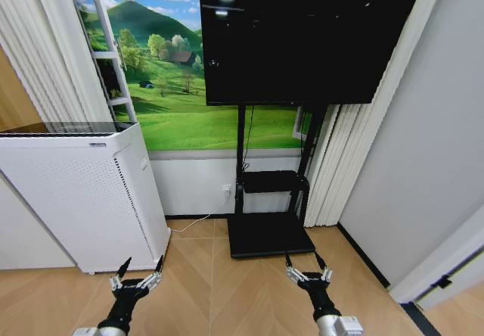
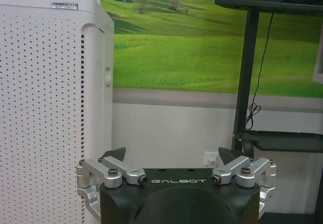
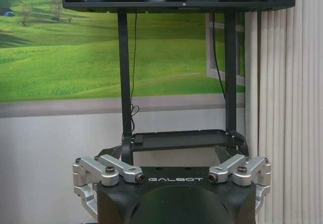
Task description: Pick up the trash bin and place the garbage on the floor into it.
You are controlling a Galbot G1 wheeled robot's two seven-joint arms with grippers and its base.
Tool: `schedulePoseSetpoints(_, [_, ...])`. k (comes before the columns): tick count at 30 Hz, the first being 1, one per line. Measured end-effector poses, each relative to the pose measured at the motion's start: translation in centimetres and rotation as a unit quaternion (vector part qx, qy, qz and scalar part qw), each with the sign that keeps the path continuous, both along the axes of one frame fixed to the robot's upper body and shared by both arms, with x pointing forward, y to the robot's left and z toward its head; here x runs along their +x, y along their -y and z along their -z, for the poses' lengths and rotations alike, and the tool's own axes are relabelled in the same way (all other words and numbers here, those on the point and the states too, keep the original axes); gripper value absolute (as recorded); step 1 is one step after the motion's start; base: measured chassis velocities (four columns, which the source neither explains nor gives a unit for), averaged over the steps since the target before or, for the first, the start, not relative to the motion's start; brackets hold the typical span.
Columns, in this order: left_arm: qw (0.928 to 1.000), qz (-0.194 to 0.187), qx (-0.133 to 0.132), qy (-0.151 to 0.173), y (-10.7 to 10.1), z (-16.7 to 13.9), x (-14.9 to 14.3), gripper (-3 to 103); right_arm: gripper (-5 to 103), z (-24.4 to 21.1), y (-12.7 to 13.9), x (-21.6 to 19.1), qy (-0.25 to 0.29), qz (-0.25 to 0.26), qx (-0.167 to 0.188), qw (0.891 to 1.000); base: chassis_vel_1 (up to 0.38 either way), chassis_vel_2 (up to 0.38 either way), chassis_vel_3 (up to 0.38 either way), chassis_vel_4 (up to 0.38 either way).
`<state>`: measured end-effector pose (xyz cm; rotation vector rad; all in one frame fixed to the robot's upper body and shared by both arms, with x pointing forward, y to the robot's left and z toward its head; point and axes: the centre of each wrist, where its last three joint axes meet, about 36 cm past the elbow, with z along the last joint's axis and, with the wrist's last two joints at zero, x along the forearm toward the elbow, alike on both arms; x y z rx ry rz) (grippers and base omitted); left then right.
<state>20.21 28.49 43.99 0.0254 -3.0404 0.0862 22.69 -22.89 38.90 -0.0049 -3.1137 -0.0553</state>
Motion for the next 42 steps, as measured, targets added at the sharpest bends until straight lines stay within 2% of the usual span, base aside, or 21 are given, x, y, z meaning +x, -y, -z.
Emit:
schedulePoseSetpoints(26, [1.0000,0.000,0.000,0.000,0.00,0.00,0.00,100,100,0.00,0.00,0.00,0.000,0.000,0.000,1.000,0.000,0.000,0.000,0.000])
schedulePoseSetpoints(42, [1.0000,0.000,0.000,0.000,0.00,0.00,0.00,100,100,0.00,0.00,0.00,0.000,0.000,0.000,1.000,0.056,0.069,-0.059,-0.062])
